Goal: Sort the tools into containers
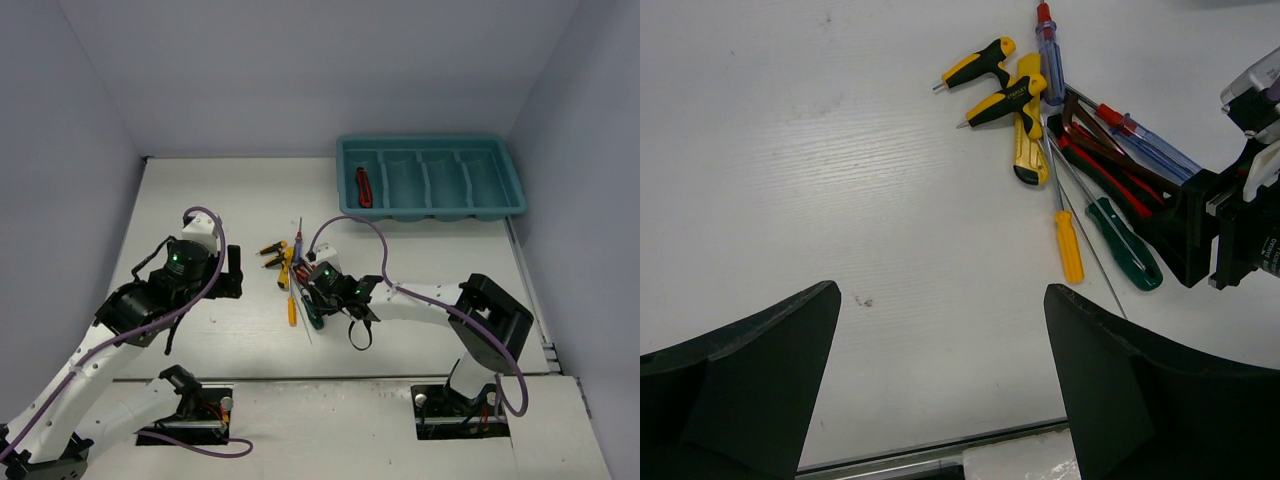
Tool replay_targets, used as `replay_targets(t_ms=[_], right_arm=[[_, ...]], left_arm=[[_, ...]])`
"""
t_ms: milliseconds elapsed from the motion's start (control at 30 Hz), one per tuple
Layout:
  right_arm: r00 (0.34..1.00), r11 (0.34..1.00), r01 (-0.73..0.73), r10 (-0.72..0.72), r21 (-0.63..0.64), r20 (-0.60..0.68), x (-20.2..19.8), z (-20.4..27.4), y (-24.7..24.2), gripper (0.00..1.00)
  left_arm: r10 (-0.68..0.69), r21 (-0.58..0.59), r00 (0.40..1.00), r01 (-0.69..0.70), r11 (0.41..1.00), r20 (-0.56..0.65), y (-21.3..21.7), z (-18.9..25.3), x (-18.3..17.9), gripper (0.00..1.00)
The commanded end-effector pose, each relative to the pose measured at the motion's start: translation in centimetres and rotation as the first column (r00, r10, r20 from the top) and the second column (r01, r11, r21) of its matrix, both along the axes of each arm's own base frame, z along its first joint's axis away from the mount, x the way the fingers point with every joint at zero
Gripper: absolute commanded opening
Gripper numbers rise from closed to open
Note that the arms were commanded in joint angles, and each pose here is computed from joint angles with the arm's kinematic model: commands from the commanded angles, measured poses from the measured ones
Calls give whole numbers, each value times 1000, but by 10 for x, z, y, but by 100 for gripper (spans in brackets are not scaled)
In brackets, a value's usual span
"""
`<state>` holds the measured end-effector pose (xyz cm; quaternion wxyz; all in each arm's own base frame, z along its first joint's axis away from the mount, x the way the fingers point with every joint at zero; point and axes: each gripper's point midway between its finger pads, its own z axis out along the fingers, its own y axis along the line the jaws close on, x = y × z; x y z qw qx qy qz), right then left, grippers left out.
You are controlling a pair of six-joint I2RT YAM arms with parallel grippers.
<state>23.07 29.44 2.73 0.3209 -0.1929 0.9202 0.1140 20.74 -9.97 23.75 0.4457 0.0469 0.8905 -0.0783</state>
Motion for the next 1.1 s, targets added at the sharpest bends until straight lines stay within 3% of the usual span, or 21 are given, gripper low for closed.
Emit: replay_targets(t_ms=[0, 167, 367, 467, 567, 700, 800, 1067], right_arm=[[999, 999, 26, -27, 23, 45, 10, 7, 7, 39], [999, 999, 31, -31, -13, 33, 10, -8, 2, 40], [1000, 999, 24, -24, -48, 16, 8, -25, 1, 53], [1000, 998, 20, -20, -57, 10, 9, -30, 2, 53], [1000, 999, 14, -13, -45, 23, 11, -24, 5, 44], [998, 1000, 10, -10, -6, 64, 14, -2, 7, 15], [994, 999, 3, -9, 54, 113, 16, 29, 7, 2], [955, 982, 9, -63, 187, 288, 28, 147, -3, 0]], left_arm=[[-5, -18, 999, 6, 1000, 52, -1, 17, 5, 81], [-9, -8, 999, 9, 1000, 45, -1, 13, 5, 81], [-13, -4, 999, 13, 1000, 47, -1, 13, 5, 81], [-16, -4, 999, 16, 1000, 48, -1, 13, 4, 81], [-18, -4, 999, 18, 1000, 50, 0, 13, 3, 81], [-18, -3, 998, 18, 1000, 58, 1, 15, 3, 81], [-20, -2, 998, 20, 1000, 64, 2, 17, 2, 81], [-16, 4, 998, 16, 1000, 65, 1, 18, 5, 81]])
